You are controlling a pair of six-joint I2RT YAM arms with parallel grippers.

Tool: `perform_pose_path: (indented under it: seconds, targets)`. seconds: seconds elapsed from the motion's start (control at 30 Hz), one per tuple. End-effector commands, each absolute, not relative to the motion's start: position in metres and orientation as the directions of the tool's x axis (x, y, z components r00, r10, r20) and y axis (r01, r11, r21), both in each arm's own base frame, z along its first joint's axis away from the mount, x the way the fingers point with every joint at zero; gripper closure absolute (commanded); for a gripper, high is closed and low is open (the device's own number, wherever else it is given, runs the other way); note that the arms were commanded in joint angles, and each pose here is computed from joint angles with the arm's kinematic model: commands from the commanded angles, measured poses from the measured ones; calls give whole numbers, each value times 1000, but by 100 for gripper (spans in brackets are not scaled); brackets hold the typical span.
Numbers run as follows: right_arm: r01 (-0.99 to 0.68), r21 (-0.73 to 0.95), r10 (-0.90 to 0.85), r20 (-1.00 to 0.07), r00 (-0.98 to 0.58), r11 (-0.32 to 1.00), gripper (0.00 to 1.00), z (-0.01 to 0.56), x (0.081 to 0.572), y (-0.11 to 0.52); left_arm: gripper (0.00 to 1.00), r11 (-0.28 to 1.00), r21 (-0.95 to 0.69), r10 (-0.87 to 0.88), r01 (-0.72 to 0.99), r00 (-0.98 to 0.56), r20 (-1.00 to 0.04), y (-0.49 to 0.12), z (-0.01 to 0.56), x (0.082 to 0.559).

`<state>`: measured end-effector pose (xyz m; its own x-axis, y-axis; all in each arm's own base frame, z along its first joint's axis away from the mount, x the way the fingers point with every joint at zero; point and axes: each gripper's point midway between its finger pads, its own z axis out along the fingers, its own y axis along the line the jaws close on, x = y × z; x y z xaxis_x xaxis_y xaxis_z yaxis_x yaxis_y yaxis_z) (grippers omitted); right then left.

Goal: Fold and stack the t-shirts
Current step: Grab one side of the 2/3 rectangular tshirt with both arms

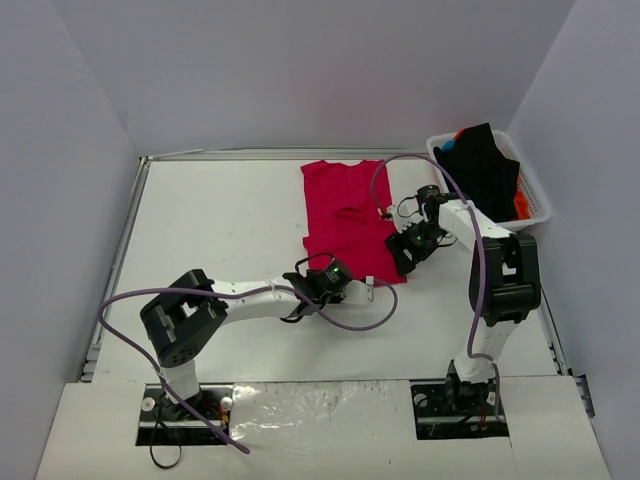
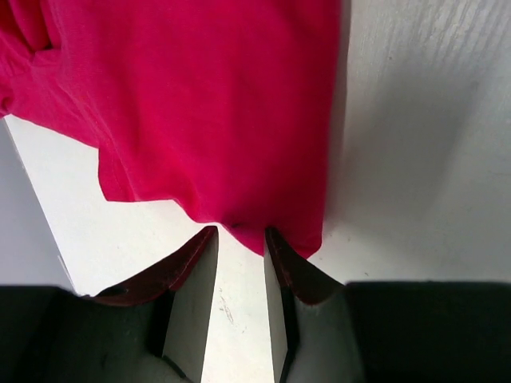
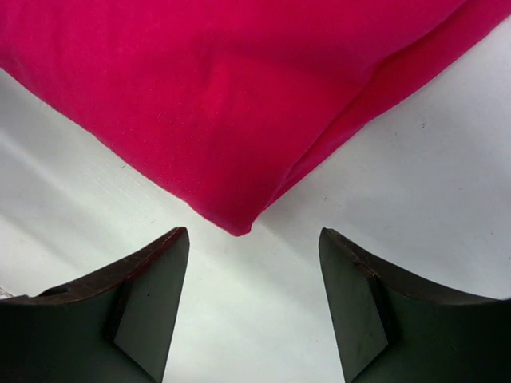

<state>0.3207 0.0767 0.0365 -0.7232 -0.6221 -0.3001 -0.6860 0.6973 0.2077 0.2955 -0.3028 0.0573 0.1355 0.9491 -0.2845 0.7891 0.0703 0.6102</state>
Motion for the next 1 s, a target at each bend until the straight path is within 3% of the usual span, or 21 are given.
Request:
perform_pose_path:
  seconds: [0.0,0.37,0.6,0.73,0.83,0.97]
  targets:
    - [-672,242,-610,-287,-739,700,38,42,310,80,72,126,606,932,785,115,-343,-312,65,297]
    - [-626,279,-564,-276,-779,728,37,30,320,68,71,81,505,926,860,122,-357,-307,57,271]
    - [-625,293,-563,-272,-780,724,36,28,316,68,71,66,492,946,868,103,-308,-306,28,276]
    - [-628,294,-560,-287,-777,721,36,33,316,69,80,58,468,956,882,86,-280,-305,15,277]
    - [-635,284,-558,-309,-770,719,36,40,318,70,96,68,452,952,890,78,-296,-307,18,277]
    - [-640,267,-558,-325,-764,721,36,49,317,70,98,50,390,943,919,85,-321,-309,29,266]
